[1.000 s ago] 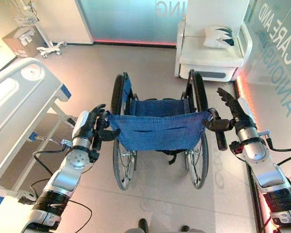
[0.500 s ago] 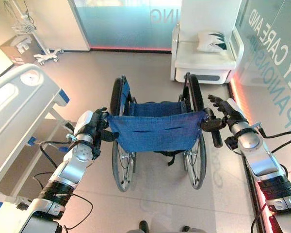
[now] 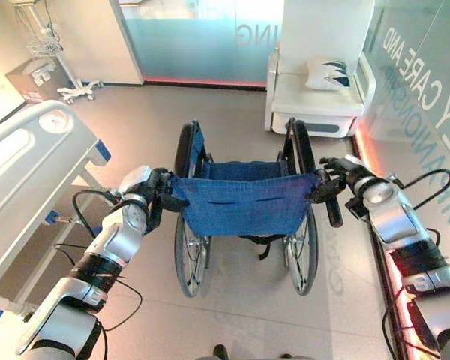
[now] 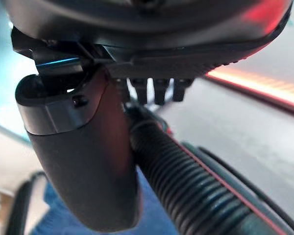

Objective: Push the wheelchair next to the bed

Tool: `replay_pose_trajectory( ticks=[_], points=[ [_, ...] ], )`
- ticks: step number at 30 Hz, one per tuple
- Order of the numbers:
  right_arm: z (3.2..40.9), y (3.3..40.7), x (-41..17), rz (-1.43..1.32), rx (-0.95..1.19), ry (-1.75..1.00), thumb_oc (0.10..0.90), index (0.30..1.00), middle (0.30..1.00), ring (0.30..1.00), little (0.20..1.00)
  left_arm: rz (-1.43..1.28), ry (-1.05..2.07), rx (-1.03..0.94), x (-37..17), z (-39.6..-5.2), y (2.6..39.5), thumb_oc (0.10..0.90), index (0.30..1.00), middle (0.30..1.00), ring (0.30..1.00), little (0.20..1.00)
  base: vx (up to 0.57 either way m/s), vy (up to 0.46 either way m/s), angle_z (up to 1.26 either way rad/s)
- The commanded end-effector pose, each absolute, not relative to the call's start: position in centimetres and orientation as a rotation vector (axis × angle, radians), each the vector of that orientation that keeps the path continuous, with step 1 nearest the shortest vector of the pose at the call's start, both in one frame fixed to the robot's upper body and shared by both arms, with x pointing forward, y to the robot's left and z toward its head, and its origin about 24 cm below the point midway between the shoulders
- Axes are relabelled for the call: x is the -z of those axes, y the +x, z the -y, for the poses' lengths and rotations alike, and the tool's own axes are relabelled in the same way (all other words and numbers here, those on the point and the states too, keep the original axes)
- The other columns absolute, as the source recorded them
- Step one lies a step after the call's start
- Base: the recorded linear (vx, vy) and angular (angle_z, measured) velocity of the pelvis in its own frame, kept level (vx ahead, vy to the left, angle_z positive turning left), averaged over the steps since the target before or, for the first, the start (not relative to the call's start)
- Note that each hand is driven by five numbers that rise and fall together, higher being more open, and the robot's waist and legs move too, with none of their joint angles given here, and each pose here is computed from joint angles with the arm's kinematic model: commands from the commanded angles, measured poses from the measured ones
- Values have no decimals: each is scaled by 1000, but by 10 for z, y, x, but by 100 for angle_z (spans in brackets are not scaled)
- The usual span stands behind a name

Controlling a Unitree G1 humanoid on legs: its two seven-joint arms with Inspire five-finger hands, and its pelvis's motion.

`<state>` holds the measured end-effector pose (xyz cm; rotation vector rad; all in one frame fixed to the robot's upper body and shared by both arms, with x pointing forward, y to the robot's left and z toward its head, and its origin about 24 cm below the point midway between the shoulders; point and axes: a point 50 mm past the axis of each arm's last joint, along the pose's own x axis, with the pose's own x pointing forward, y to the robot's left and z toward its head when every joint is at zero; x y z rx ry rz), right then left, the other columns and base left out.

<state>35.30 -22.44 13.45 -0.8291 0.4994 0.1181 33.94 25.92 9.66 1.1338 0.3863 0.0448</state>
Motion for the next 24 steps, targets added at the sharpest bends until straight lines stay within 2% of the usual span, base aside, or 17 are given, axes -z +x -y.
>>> replay_pose_trajectory(
  ticks=[1,7,12,24],
  points=[
    [340,295,-87,-1164,224,-1002,800,900,900,900,900,-726,1282,-370,-108,-360,308,800,900,900,900,900,-16,-8,4],
    [348,296,-84,-1472,-19,-932,800,900,900,900,900,-719,1337,-308,-123,-350,325,800,900,900,900,900,-2,-2,1],
    [350,301,-94,-1539,-122,-928,800,900,900,900,900,-705,1364,-264,-133,-344,332,800,900,900,900,900,-5,-3,2],
    [355,308,-104,-1495,47,-1033,800,900,900,900,900,-821,1435,-88,-126,-333,342,800,900,900,900,900,0,0,0]
  ],
)
